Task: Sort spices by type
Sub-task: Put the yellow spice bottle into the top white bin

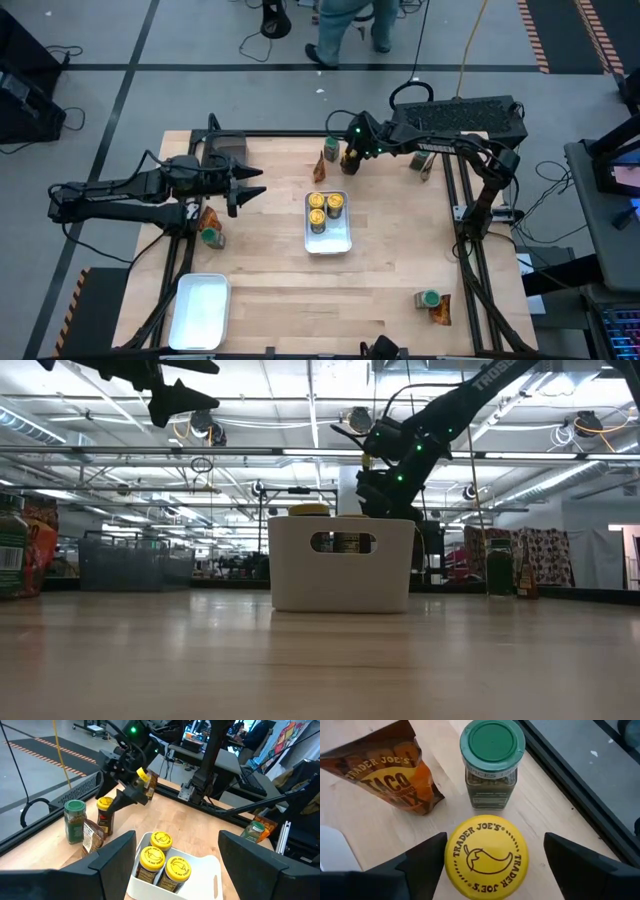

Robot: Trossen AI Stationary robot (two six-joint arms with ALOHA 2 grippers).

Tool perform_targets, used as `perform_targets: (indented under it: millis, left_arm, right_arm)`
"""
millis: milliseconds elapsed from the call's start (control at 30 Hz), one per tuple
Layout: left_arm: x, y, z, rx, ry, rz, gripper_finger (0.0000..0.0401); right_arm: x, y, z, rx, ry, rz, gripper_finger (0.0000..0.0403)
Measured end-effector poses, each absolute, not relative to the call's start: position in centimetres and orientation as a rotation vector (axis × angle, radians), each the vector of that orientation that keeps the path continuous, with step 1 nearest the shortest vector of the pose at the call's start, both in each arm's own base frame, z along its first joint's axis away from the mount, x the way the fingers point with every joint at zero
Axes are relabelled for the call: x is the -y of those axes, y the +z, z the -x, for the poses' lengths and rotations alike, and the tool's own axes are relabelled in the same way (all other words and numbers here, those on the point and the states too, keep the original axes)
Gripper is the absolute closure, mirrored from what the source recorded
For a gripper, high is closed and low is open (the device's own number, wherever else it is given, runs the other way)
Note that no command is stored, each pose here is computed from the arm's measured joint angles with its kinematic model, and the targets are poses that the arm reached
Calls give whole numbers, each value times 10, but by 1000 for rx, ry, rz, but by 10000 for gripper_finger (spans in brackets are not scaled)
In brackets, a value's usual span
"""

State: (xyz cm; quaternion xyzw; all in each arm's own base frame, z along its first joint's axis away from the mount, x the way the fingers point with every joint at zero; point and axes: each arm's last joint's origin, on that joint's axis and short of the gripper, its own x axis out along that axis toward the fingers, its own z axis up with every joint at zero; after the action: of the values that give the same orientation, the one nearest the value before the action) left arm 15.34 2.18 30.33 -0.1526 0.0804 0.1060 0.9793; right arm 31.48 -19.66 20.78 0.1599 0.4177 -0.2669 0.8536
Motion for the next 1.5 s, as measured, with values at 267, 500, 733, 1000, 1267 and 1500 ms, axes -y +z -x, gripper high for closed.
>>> perform_targets:
  millis: [267,500,733,1000,1267,1500]
  left_arm:
    - [-22,303,-153,-163,207,312,115]
    - [-21,303,-153,-167,185,317,115]
    - [-20,303,-154,-171,157,317,115]
    - [-20,303,-154,-175,139,291,115]
    - [-19,303,-154,-178,122,282,115]
    - [-18,303,-154,-182,95,261,115]
  right_arm:
    - [195,188,-322,-928,-553,-367,155]
    - [187,191,-324,-938,-582,-329,206]
    - [174,215,-321,-948,-571,-330,204]
    - [143,256,-315,-973,-558,-284,205]
    - [82,310,-304,-838,-434,-274,204]
    - [19,330,-304,-748,-281,-294,203]
